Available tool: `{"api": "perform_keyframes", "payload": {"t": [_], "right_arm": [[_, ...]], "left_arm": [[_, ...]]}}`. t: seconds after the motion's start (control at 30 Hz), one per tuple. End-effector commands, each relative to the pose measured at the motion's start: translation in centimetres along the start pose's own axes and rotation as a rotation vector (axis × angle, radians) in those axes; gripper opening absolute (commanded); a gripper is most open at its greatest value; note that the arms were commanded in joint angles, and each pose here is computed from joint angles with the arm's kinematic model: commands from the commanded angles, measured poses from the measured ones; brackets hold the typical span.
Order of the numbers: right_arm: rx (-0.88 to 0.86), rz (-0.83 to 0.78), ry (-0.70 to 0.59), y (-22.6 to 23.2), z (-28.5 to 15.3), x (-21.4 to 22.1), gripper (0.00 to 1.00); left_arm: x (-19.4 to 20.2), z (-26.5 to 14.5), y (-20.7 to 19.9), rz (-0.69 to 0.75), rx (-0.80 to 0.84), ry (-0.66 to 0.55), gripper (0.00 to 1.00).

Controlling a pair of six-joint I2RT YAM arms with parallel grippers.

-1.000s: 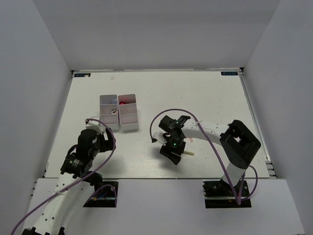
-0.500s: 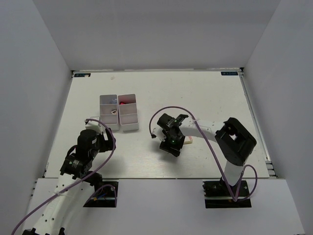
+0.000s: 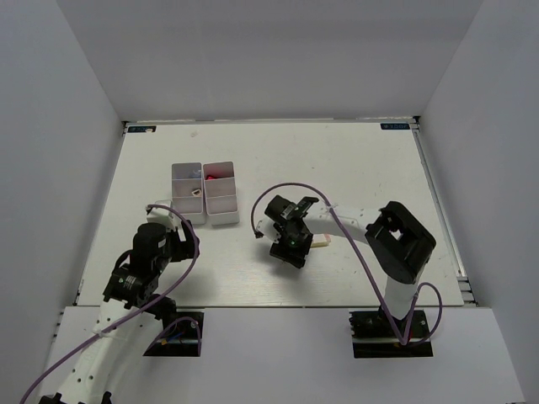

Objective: Sort the stationery into containers
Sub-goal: Grab a piece of stationery with the right arm

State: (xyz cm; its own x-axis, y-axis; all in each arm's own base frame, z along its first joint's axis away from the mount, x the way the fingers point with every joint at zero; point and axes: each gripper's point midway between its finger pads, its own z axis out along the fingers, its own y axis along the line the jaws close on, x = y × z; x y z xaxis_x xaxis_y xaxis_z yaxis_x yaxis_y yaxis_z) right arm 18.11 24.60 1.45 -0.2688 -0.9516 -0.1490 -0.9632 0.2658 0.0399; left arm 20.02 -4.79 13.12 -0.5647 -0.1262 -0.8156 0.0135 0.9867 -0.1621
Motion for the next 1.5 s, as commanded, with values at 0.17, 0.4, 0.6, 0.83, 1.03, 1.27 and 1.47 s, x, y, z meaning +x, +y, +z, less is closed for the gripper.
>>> {"api": "perform_keyframes", "payload": {"t": [0.17,0.4,0.6,0.83,1.03,1.27,1.47], "right_arm": [[-0.157,-0.170,-0.116,2.5,1.3,-3.1,0.67],[-0.152,-0.247,-0.141,2.0,1.9,-4.1,0.64],[-0.156,-0.262,-0.098,1.9,2.6,-3.1,0.47],[-0.147,-0.271,-0.040,1.5,3.2,-1.8,0.20],[-0.166,-0.255,-0.052,2.6,2.4,-0.8,0.61],[-0.138,-0.322,-0.098,1.8,2.6,-2.0,0.84],[-0.142,-0.369,-0.133,1.5,3.5,-3.9,0.81]], "left_arm": [[-0.3,-0.1,-0.1,0.003,0.010,-0.013,0.93],[-0.2,0.0,-0.1,0.005,0.007,-0.012,0.93],[-0.3,-0.1,0.0,0.004,0.005,-0.016,0.93],[-0.5,-0.2,0.0,0.004,0.003,-0.026,0.93],[-0.6,-0.3,0.1,0.003,0.003,-0.034,0.93],[-0.4,-0.2,0.0,0.004,0.004,-0.026,0.93],[-0.4,-0.2,0.2,0.001,-0.004,-0.026,0.94]]}}
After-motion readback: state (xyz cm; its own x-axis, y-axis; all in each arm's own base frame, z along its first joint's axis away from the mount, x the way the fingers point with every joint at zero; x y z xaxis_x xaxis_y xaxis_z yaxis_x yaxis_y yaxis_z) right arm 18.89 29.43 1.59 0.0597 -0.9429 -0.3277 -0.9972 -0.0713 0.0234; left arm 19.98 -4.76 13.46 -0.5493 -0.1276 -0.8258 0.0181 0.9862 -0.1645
